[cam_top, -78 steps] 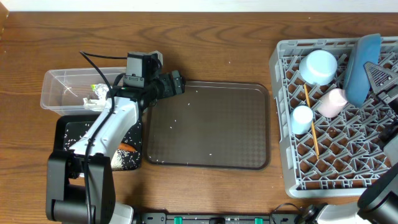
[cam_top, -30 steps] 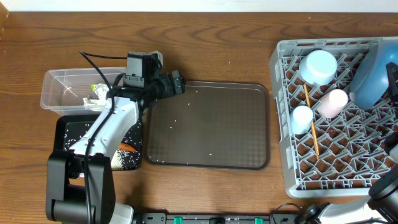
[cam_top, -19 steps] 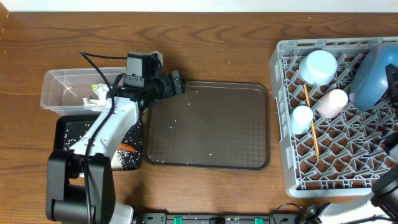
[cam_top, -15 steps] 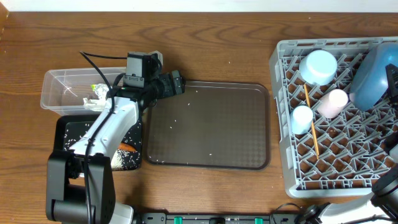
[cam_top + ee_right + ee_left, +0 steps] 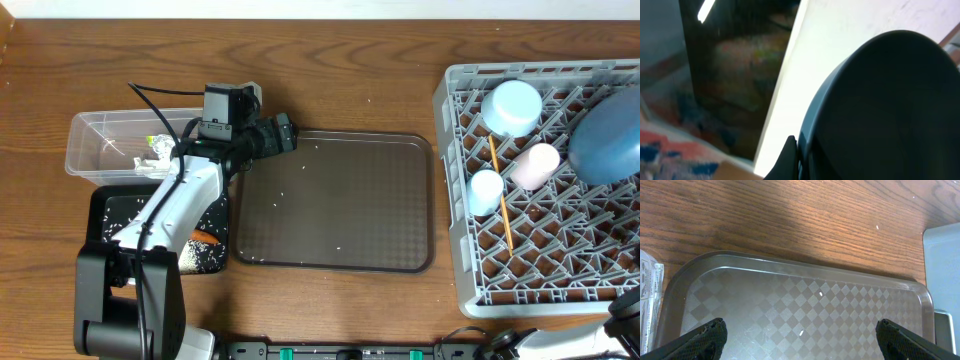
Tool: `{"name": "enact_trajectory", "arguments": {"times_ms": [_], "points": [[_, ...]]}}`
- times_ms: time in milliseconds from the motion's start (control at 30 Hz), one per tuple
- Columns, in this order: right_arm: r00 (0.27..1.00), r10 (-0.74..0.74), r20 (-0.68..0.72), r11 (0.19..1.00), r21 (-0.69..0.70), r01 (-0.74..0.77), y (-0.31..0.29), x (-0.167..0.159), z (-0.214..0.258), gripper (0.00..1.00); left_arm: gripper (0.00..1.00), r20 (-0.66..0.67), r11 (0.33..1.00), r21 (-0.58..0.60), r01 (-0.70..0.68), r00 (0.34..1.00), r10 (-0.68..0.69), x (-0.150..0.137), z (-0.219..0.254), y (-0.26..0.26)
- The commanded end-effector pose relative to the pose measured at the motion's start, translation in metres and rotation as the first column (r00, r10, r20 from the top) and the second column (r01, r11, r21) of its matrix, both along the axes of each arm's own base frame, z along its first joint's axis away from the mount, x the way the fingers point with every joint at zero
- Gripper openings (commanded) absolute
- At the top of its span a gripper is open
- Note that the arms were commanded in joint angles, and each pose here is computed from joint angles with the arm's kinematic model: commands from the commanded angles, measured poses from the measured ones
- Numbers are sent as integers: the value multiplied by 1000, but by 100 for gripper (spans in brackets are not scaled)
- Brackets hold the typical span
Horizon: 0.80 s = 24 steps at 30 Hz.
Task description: Sort waste into correct bins and load items into the dishwasher rack
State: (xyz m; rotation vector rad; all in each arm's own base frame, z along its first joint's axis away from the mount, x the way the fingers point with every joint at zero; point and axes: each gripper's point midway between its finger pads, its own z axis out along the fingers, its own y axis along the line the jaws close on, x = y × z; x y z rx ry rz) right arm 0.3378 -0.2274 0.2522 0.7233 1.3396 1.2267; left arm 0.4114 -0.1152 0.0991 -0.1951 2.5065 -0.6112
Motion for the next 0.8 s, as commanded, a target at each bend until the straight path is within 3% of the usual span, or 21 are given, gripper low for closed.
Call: {"name": "enact_trajectory", "arguments": {"times_ms": [0,67,167,300,367,400,467,500,633,767], "points": [[995,-83,-48,995,54,85,-15,-20,-42,1,98,-2,1000,7,-6,1000,6,-1,-1,1],[990,-125,-61,988,86,130,-22,-28,-50,1,98,-2,1000,7,-6,1000,6,-1,-1,1],[985,-156,-71,981,102,163,-29,-37,-54,29,98,-2,1000,7,-6,1000,6,-1,-1,1],[983,-164,-83,975,140,174,-35,-44,-54,28,98,-1,1000,7,-6,1000,6,-1,-1,1],[984,-158,-87,976,138,169,-35,-47,-55,50,98,-1,1000,7,-6,1000,6,-1,-1,1],[984,-154,-90,975,144,166,-35,-47,-55,74,98,-1,1000,7,-6,1000,6,-1,-1,1],[985,-144,-98,972,172,159,-35,-47,-56,94,98,-1,1000,7,-6,1000,6,-1,-1,1],[985,-138,-101,970,186,155,-34,-47,-56,99,98,-1,1000,7,-6,1000,6,-1,-1,1],[987,-122,-104,968,209,141,-32,-47,-51,99,98,-2,1000,7,-6,1000,6,-1,-1,1],[993,-93,-66,986,134,102,-19,-44,-25,99,98,-1,1000,7,-6,1000,6,-1,-1,1]]}}
